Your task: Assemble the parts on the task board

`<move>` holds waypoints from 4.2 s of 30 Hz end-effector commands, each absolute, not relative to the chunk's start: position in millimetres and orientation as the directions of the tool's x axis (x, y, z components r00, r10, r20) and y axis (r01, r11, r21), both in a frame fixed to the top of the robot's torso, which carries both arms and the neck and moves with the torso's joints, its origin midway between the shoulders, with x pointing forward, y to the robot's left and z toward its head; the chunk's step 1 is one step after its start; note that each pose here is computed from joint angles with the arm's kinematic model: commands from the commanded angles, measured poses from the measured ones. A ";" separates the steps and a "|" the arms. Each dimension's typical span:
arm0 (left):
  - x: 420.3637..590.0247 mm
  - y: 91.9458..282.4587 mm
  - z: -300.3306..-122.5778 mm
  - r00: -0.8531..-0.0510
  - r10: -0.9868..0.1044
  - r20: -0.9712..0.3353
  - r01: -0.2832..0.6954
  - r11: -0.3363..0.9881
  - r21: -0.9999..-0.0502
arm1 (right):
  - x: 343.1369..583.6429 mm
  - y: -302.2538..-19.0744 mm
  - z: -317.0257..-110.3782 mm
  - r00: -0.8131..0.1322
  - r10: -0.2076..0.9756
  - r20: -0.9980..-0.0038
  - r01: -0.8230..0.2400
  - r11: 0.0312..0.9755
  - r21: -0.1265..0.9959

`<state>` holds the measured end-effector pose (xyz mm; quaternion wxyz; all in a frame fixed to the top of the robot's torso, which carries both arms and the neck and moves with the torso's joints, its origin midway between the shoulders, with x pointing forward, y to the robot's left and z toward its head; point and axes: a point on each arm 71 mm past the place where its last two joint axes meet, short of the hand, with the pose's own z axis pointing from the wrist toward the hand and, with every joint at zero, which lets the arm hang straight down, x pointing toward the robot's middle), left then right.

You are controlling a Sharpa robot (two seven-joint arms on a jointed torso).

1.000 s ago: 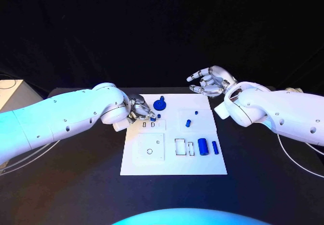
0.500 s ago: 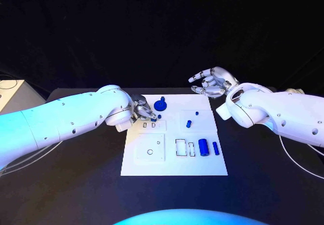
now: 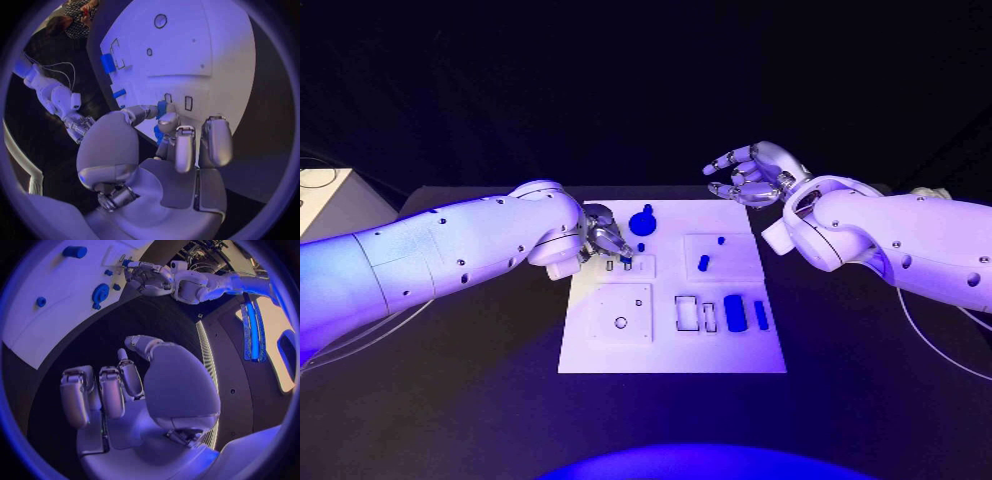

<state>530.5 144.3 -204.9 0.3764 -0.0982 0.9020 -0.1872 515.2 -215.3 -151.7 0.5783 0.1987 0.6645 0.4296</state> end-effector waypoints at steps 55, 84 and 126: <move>527.0 138.8 -220.5 -0.781 -0.192 -0.595 0.012 0.947 -0.322 | 514.2 -215.6 -152.6 -0.260 0.760 -0.596 -0.235 0.549 0.802; 529.2 129.5 -218.4 -0.755 -0.223 -0.617 0.007 0.937 -0.348 | 513.9 -215.6 -152.8 -0.263 0.759 -0.596 -0.234 0.549 0.802; 533.0 130.4 -221.1 -0.775 -0.208 -0.597 0.002 0.944 -0.330 | 513.9 -216.0 -153.0 -0.266 0.758 -0.596 -0.233 0.549 0.803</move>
